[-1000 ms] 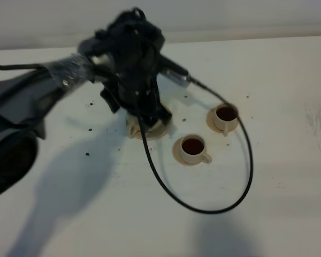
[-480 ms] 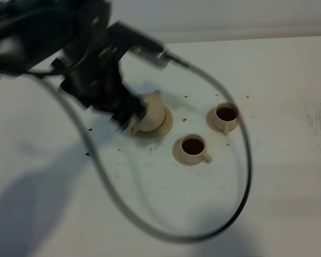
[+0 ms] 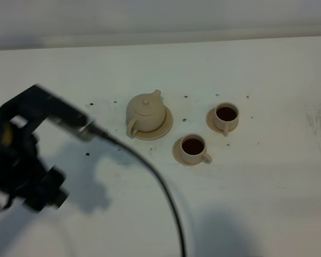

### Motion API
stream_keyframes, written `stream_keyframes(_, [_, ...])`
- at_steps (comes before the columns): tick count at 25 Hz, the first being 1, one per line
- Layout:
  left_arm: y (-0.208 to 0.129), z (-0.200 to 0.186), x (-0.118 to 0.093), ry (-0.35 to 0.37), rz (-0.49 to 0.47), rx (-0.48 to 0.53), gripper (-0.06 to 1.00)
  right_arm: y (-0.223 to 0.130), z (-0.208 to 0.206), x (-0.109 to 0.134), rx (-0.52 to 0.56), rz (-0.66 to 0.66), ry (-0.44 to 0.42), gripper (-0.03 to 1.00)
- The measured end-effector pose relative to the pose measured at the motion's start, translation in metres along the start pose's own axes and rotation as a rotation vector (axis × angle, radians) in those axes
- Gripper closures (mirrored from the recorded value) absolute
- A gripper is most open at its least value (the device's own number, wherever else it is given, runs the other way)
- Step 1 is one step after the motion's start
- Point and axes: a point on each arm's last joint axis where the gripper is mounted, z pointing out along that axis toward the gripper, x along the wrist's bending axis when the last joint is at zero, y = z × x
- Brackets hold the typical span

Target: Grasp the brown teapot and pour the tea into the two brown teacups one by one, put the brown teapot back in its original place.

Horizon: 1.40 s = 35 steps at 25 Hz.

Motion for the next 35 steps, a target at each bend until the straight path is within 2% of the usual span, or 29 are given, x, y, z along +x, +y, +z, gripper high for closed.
stream_keyframes(7, [-0.067, 0.008, 0.003, -0.005, -0.082, -0.046, 0.22, 0.0, 0.0, 0.0, 0.0, 0.0, 0.0, 0.73])
stream_keyframes(11, [-0.085, 0.023, 0.002, -0.018, -0.09, -0.139, 0.22, 0.0, 0.0, 0.0, 0.0, 0.0, 0.0, 0.73])
stream_keyframes(17, [-0.111, 0.041, 0.005, -0.039, -0.153, -0.153, 0.22, 0.0, 0.0, 0.0, 0.0, 0.0, 0.0, 0.73])
stream_keyframes(20, [-0.119, 0.036, 0.01, -0.035, -0.189, -0.208, 0.22, 0.0, 0.0, 0.0, 0.0, 0.0, 0.0, 0.73])
stream_keyframes(26, [-0.144, 0.021, 0.022, 0.017, -0.384, -0.365, 0.22, 0.0, 0.0, 0.0, 0.0, 0.0, 0.0, 0.73])
stream_keyframes(31, [-0.164, 0.013, 0.027, 0.106, -0.587, -0.466, 0.22, 0.0, 0.0, 0.0, 0.0, 0.0, 0.0, 0.73])
stream_keyframes(35, [-0.175, 0.009, 0.025, 0.158, -0.675, -0.521, 0.22, 0.0, 0.0, 0.0, 0.0, 0.0, 0.0, 0.73])
